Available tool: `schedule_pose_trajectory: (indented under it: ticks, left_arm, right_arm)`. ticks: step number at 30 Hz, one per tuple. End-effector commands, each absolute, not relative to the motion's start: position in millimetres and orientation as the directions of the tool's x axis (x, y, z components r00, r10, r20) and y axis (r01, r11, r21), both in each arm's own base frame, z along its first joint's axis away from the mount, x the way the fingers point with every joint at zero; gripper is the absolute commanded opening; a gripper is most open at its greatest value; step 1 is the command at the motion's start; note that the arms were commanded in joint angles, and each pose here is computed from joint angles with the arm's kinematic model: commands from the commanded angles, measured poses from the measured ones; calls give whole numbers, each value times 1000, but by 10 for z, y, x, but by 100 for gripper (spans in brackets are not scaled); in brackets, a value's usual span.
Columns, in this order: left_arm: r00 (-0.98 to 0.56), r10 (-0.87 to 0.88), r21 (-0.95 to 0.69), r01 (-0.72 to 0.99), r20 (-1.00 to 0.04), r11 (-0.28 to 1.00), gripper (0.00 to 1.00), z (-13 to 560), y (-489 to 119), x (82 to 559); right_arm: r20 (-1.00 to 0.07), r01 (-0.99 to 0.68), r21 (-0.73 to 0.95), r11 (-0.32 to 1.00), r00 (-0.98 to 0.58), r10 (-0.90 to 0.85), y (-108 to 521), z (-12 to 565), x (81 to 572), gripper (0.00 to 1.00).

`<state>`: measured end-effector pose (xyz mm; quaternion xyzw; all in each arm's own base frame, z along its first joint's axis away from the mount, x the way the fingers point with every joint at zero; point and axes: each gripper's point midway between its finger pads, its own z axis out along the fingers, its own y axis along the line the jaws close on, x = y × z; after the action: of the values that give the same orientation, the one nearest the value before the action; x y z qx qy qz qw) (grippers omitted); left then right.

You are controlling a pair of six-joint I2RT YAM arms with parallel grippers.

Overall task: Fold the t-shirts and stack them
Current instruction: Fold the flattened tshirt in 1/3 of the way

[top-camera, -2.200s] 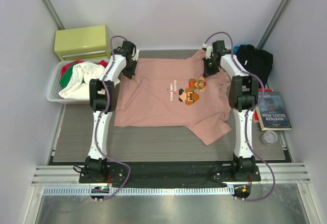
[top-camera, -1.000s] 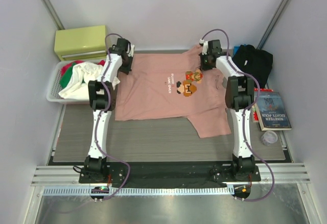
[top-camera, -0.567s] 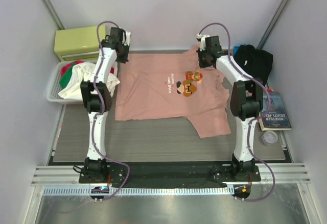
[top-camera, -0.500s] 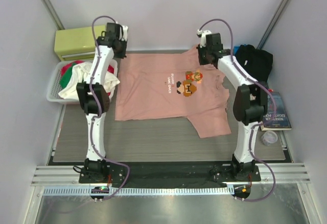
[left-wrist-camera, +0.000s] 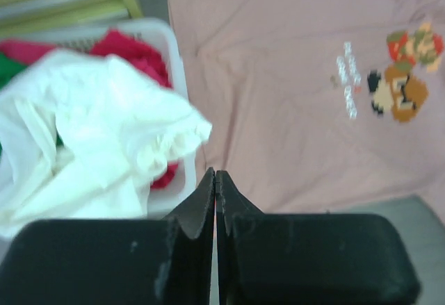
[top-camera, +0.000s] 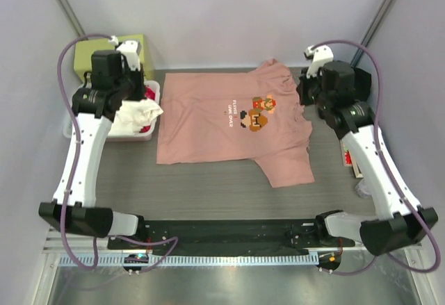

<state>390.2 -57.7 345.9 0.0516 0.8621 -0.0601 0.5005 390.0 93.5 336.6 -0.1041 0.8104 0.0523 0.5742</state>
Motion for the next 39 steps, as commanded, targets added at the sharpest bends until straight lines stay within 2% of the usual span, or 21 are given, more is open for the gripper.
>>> schedule_pose_trajectory:
  ticks: [1,2,4,7,11,12,15,18,19,21,22,24,25,31,33,35,36,37,39]
  left_arm:
    - [-738,159,-3,213,-656,977,0,2719,-445,3087]
    - [-758,175,5,221,-628,975,0,2669,-415,2983]
    - [-789,217,23,249,-574,968,0,2575,-343,2769]
    - [-864,272,-63,328,-424,943,0,2371,-381,2349]
    - [-899,310,-171,373,-311,912,0,2184,-440,2167]
    - [-904,299,-235,376,-305,896,0,2169,-519,2139]
    - [-916,286,-264,361,-283,895,0,2080,-494,2176]
    - [-915,293,-213,357,-279,910,0,2000,-405,2252]
    - [-916,298,-215,358,-268,909,0,1982,-400,2244]
    - [-928,271,-219,328,-255,919,0,1929,-330,2286]
    - [-929,267,-214,324,-255,922,0,1906,-312,2309]
    - [-932,258,-204,313,-255,928,0,1833,-283,2376]
    - [-933,257,-202,310,-251,929,0,1804,-274,2392]
    - [-947,244,-268,295,-206,917,0,1604,-314,2433]
    - [-947,230,-378,302,-223,875,0,1637,-461,2426]
    - [-952,231,-483,301,-201,822,0,1655,-572,2395]
    - [-961,211,-543,276,-180,793,0,1682,-628,2366]
    - [-963,211,-568,270,-168,778,0,1665,-641,2378]
    - [-965,196,-552,260,-173,792,0,1644,-586,2430]
  right_arm:
    - [-789,-307,-66,949,-567,-239,754,2740,3038,1]
    - [-730,-315,-74,946,-630,-267,679,2560,2839,1]
    - [-702,-322,-104,941,-647,-299,525,2502,2633,1]
    - [-584,-353,-124,928,-730,-355,336,2016,2344,1]
    - [-508,-329,-145,933,-785,-355,105,1686,2256,1]
    - [-497,-331,-148,932,-790,-360,41,1676,2249,1]
    - [-451,-259,-129,957,-844,-289,-266,1570,2263,2]
    - [-328,-259,-100,961,-903,-278,-488,1370,2190,8]
    - [-295,-281,-89,955,-909,-295,-519,1326,2159,15]
    - [-261,-278,-63,958,-922,-285,-576,1231,2163,23]
    - [-259,-288,-50,956,-921,-290,-572,1209,2172,34]
    - [-255,-308,-8,951,-919,-300,-523,1155,2204,41]
    - [-252,-318,8,948,-918,-306,-502,1134,2211,49]
    - [-236,-381,90,920,-906,-352,-442,1084,2173,62]
    - [-273,-467,201,861,-871,-409,-292,1110,2119,64]
    - [-228,-470,349,810,-882,-414,-167,1125,1974,65]
    - [-267,-508,411,757,-861,-433,-91,1145,1981,66]
    - [-244,-478,489,730,-878,-412,-62,1198,1902,66]
    - [-254,-468,519,715,-883,-394,-60,1218,1919,68]
